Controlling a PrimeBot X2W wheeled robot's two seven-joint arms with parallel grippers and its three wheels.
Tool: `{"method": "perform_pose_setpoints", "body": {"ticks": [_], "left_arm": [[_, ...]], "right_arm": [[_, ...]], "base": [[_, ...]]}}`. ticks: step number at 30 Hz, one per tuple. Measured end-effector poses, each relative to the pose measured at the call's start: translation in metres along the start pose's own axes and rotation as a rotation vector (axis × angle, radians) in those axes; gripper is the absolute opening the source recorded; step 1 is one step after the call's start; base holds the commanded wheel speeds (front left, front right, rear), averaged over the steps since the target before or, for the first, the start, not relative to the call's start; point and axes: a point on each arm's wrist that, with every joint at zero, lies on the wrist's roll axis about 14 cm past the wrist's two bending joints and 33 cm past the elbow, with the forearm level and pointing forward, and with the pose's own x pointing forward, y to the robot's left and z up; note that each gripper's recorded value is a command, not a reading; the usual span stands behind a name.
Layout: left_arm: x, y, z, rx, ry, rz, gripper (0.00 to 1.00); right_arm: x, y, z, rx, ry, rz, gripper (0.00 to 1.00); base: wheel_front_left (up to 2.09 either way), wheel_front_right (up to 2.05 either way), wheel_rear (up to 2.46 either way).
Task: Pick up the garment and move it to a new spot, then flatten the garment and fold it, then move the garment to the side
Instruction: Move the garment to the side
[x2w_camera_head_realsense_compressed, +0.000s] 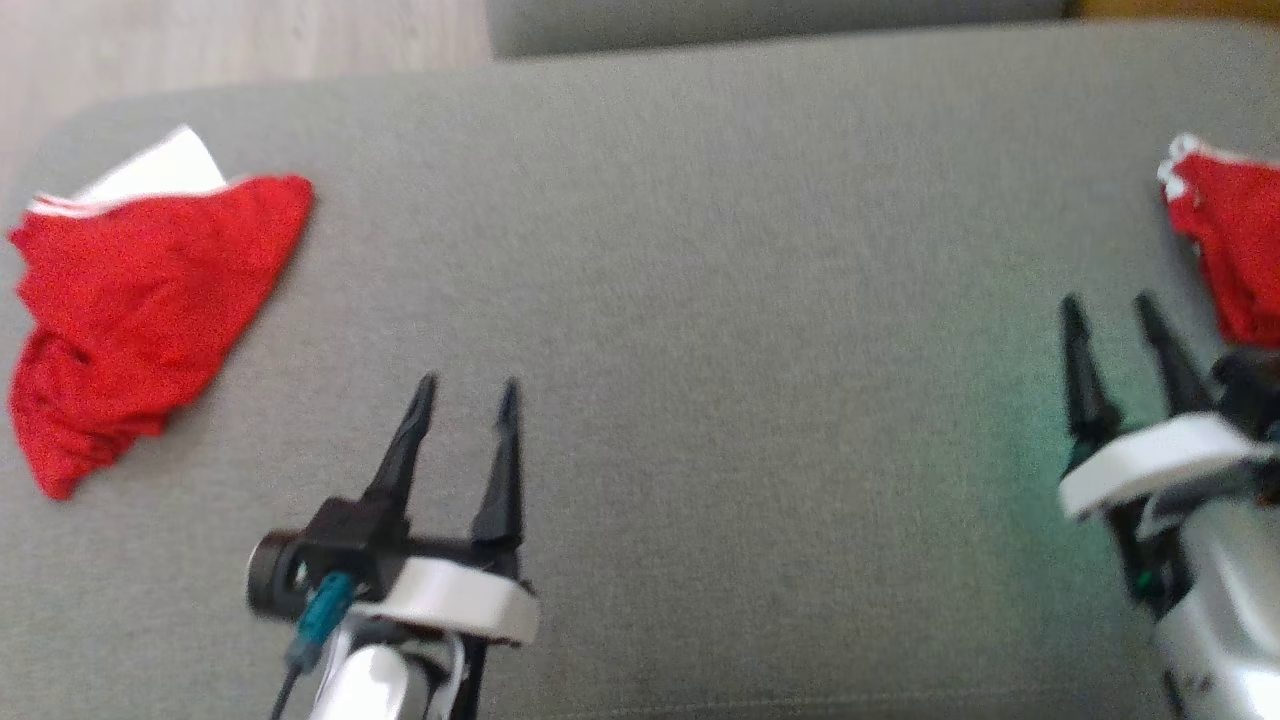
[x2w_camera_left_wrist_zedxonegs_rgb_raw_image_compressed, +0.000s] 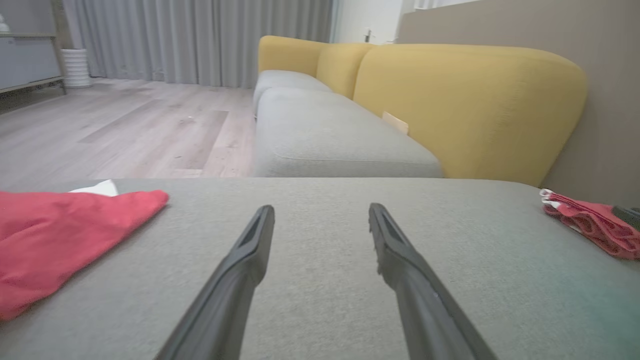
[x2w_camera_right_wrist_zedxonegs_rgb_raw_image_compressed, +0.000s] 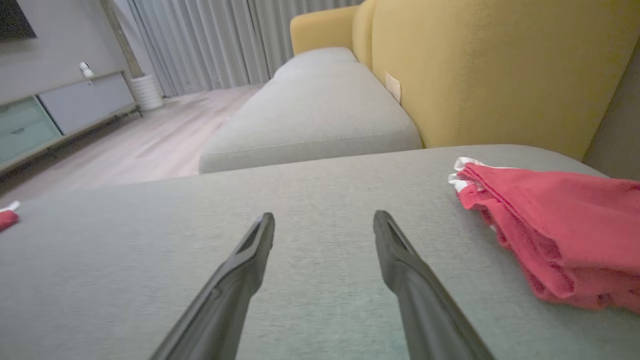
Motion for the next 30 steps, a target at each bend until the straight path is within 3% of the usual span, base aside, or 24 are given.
{"method": "perform_pose_setpoints", "body": {"ticks": [8,17,30], "left_arm": [[-0.049,0.042,0.01,0.003,-0.014,0.157,1.0],[-0.073,0.062,0.017,0.034,-0.038,0.203,1.0],[-0.087,0.063,0.009,0.073,-0.009,0.199,1.0]], "right_arm": [[-0.05,0.065,0.037,0.049,-0.181,0.129,1.0],[-0.09,0.085,0.007,0.039,-0.134,0.142,1.0],[-0.099,0.086,0.001,0.048,-0.124,0.131,1.0]], "base": [[0.0,0.0,0.0],[0.0,0.0,0.0],[0.0,0.0,0.0]]}}
